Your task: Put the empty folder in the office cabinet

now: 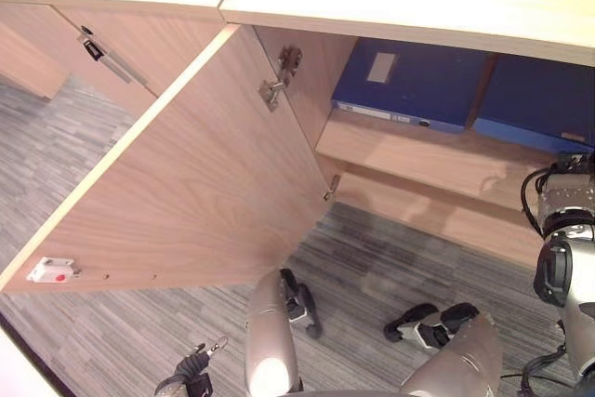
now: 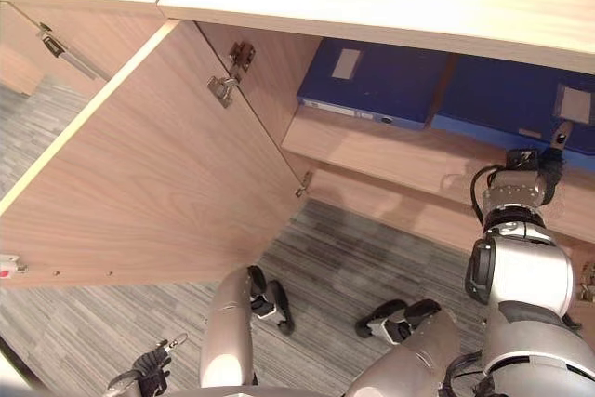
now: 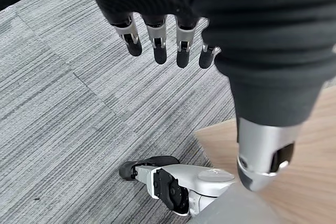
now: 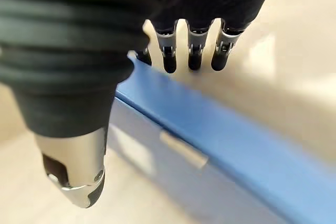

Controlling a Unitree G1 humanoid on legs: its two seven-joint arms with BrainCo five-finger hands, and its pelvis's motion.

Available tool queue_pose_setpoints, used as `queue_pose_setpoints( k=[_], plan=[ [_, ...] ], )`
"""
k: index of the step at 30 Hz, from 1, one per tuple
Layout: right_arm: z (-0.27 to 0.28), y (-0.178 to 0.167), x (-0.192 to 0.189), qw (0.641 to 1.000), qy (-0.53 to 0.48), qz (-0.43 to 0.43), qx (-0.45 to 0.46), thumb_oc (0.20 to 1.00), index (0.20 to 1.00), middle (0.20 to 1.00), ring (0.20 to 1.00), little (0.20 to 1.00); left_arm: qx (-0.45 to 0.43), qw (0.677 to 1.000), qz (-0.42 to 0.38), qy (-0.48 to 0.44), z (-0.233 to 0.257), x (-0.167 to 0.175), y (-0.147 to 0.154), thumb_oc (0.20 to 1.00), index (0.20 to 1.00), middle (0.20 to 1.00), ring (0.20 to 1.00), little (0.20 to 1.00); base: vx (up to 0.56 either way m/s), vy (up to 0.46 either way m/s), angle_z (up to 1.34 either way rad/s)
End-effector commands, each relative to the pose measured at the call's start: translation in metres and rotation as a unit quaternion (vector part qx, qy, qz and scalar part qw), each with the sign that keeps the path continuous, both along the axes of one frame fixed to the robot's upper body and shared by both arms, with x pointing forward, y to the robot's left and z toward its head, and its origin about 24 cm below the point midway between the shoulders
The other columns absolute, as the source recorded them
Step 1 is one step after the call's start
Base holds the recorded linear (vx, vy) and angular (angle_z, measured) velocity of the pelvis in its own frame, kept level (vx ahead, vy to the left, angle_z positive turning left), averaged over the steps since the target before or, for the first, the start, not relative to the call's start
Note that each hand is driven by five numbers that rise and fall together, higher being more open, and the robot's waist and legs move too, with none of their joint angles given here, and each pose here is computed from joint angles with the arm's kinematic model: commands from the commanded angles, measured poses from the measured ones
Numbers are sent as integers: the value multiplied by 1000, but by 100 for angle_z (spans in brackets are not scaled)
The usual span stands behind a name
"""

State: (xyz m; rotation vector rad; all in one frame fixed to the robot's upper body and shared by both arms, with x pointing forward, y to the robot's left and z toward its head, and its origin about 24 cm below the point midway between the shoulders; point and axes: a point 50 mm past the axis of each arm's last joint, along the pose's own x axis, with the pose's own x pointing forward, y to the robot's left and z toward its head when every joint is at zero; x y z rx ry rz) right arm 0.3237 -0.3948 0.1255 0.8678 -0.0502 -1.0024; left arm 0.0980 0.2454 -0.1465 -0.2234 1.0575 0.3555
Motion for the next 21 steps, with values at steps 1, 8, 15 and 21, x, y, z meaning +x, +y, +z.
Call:
queue_pose_setpoints(
  k=[1,8,15,21],
  plan=[
    [14,-22,-12,974,125,103,-156,1000,1000,1000,1000,1000,51,999,-18,2,11,-8,39,1000,1000,1000,1000,1000,-40,-17,0],
    [-4,-37,-36,780,429,303,-340,1000,1000,1000,1000,1000,34,997,-63,31,17,-31,60,1000,1000,1000,1000,1000,-15,-9,-2],
    [10,-37,-31,672,475,367,-433,1000,1000,1000,1000,1000,36,996,-68,42,23,-43,77,1000,1000,1000,1000,1000,0,0,0],
    [27,-27,-16,584,499,382,-514,1000,1000,1000,1000,1000,42,996,-59,46,20,-45,77,1000,1000,1000,1000,1000,0,0,0]
  ],
)
